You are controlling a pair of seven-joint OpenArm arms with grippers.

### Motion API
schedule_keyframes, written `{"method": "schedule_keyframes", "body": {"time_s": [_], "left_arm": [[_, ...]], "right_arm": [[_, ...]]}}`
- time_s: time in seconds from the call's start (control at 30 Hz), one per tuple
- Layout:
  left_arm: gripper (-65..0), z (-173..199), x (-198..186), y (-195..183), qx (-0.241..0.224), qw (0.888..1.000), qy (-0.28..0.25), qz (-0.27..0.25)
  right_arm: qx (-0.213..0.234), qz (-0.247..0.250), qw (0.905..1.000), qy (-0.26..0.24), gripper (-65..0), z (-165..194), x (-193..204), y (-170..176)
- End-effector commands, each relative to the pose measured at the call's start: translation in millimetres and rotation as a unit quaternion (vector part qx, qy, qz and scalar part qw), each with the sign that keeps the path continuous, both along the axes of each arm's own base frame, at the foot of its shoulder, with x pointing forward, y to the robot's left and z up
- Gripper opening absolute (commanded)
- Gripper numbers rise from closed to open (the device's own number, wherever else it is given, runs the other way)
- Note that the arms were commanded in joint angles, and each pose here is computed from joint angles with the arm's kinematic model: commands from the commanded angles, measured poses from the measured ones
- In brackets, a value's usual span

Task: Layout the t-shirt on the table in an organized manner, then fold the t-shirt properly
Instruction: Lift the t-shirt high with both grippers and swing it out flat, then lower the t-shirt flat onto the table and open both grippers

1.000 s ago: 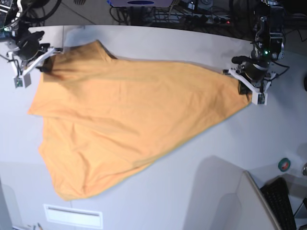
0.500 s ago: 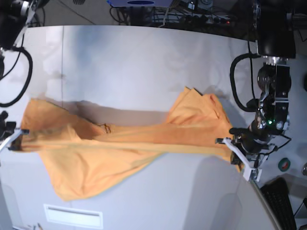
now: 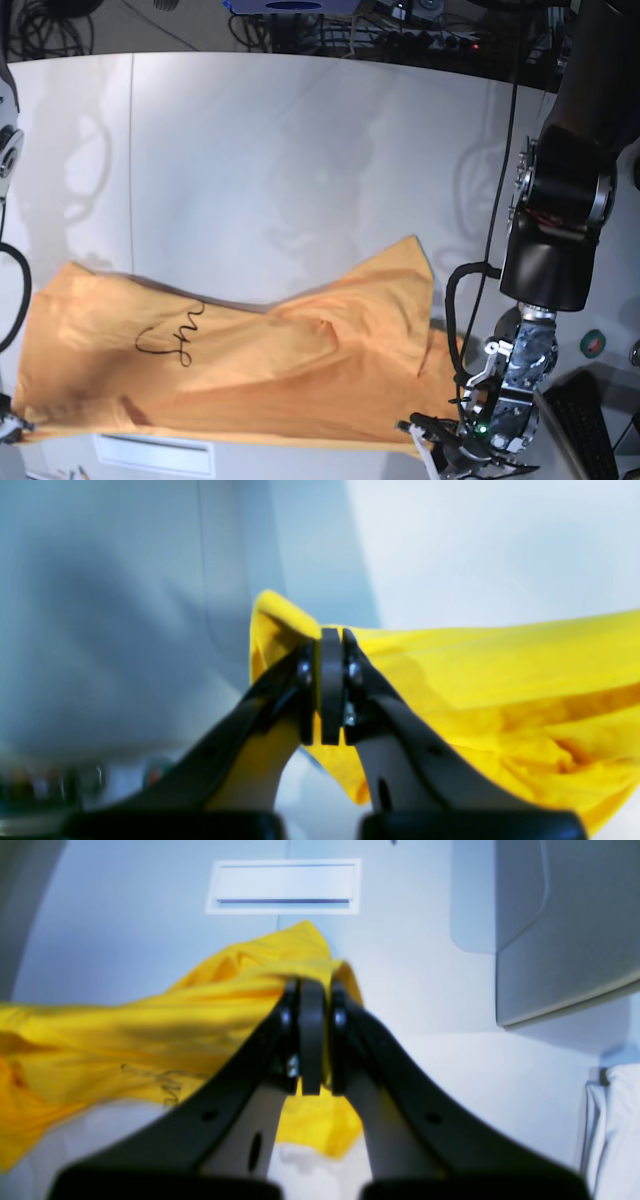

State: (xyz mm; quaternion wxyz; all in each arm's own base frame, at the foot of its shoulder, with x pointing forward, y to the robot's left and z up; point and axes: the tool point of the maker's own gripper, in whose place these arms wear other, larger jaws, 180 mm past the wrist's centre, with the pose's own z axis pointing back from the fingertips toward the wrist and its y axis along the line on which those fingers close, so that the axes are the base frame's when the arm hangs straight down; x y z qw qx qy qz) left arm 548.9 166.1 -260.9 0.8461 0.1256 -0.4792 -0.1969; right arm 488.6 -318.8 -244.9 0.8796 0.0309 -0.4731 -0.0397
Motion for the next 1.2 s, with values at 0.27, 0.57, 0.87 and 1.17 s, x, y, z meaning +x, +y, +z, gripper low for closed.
{"method": "schedule_keyframes", "body": {"time_s": [0.27, 0.57, 0.87, 1.17], "left_arm": [[-65.0, 115.1, 63.3, -29.9, 0.010, 0.993, -0.118, -0.021], [-65.0, 236.9, 79.6, -55.5, -0.004, 0.975, -0.220, -0.040], [-65.0, 341.3, 59.6, -48.0, -0.072, 0.941, -0.330, -0.029], [-65.0, 249.5, -14.8, -45.6, -0.045, 0.952, -0.301, -0.029]], "right_arm": [[-0.036, -0.005, 0.9911, -0.128, -65.0, 123.4, 55.5, -9.2], [-0.053, -0.027, 0.9736, -0.220, -65.0, 232.4, 58.6, -33.8], [-0.097, -0.033, 0.9457, -0.308, -65.0, 317.6, 31.1, -40.1], [-0.158, -0.019, 0.9599, -0.231, -65.0, 230.0, -27.7, -18.7]]}}
